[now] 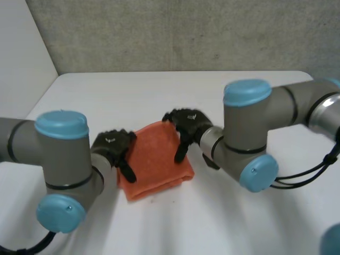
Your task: Fold the laundry
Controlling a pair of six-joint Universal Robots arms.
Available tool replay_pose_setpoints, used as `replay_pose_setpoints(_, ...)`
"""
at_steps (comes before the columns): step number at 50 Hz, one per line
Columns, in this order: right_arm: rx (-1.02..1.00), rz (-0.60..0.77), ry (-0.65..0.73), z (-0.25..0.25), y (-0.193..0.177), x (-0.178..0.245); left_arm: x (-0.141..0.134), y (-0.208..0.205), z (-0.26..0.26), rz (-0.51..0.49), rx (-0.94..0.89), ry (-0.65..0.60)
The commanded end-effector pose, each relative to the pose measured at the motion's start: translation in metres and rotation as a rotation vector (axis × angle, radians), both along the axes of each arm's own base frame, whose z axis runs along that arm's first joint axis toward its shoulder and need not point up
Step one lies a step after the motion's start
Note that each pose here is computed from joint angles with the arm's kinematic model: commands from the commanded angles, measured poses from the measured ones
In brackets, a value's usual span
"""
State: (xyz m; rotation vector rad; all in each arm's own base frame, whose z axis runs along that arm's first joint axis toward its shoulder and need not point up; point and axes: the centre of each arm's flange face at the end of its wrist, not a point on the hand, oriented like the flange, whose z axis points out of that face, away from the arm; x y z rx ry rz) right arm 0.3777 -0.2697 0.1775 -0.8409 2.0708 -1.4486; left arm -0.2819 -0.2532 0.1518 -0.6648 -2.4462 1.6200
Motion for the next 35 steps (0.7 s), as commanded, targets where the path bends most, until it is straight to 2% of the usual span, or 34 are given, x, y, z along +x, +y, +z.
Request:
replay_pose_setpoints(1, -0.155, -0.136, -0.097, 0.080, -0.012, -0.036, 0.010, -0.018, 0.072, 0.026, -0.176, 0.079)
replay_pose_setpoints(2, -0.180, -0.169, -0.107, 0.088, -0.016, -0.043, 0.017, -0.023, 0.098, 0.036, -0.226, 0.108)
replay_pose_setpoints(4, -0.257, -0.266, -0.143, 0.113, -0.023, -0.065, 0.020, -0.024, 0.108, 0.038, -0.243, 0.117)
replay_pose_setpoints(7, -0.343, -0.365, -0.171, 0.137, -0.027, -0.092, 0.033, -0.020, 0.153, 0.029, -0.305, 0.163)
replay_pose_setpoints(13, -0.397, -0.473, -0.182, 0.160, -0.027, -0.133, 0.051, -0.010, 0.195, 0.019, -0.370, 0.205)
replay_pose_setpoints(19, -0.387, -0.490, -0.167, 0.157, -0.024, -0.141, 0.054, -0.004, 0.208, 0.021, -0.396, 0.240)
replay_pose_setpoints(35, -0.394, -0.443, -0.053, 0.140, -0.019, -0.139, 0.051, 0.000, 0.195, 0.002, -0.358, 0.233)
